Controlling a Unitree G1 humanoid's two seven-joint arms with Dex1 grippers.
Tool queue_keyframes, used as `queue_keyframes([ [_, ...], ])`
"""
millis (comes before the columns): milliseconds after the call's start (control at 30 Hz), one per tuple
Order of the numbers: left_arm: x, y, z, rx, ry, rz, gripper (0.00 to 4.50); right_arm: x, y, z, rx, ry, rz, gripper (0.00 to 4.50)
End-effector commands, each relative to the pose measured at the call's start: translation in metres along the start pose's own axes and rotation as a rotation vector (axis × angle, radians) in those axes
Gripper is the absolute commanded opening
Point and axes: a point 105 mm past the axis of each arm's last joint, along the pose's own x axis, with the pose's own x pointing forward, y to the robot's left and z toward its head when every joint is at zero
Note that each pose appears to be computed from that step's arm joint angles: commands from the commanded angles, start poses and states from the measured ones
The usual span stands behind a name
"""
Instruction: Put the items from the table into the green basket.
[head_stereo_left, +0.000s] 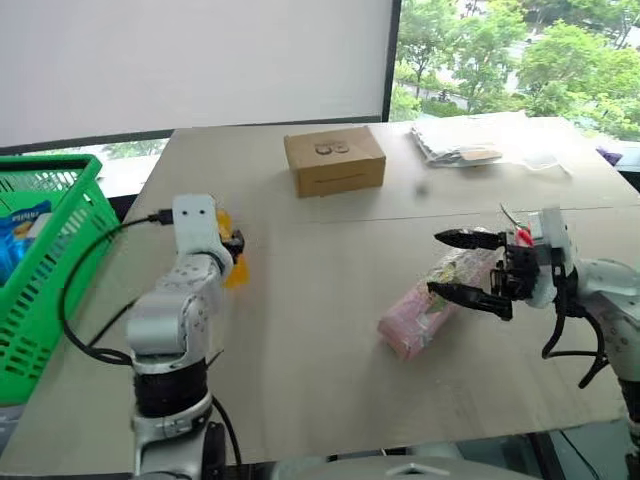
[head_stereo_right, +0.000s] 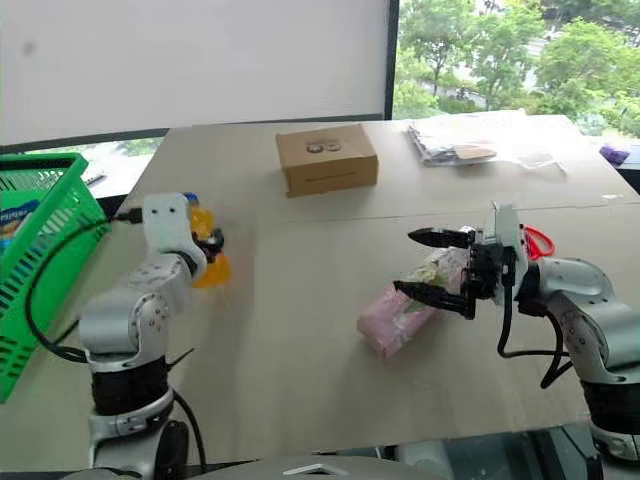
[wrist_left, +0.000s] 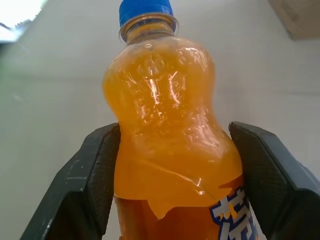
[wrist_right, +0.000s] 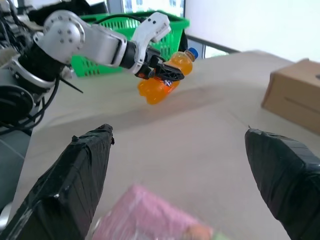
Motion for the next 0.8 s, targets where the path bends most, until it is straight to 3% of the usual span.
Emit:
queue_keyframes([
  [33,-0.006,0.033,0.064,0.03,-0.247,0.105,2.95,0.014,0.001,0.021,-0.027,-0.08,0.033,4.5],
  [200,-0.016,0.066,0.111,0.096,-0.402,0.218,2.95,0.037,-0.001,0.047,-0.046,-0.191,0.063,4.5],
  [300,-0.022,0.092,0.124,0.115,-0.433,0.311,2.95,0.044,0.0,0.057,-0.051,-0.222,0.082,4.5],
  [567,-0.034,0.193,0.117,0.136,-0.402,0.591,2.95,0.051,0.0,0.071,-0.063,-0.267,0.097,4.5],
  [800,-0.026,0.234,0.106,0.149,-0.376,0.653,2.95,0.053,-0.003,0.07,-0.079,-0.262,0.077,4.5],
])
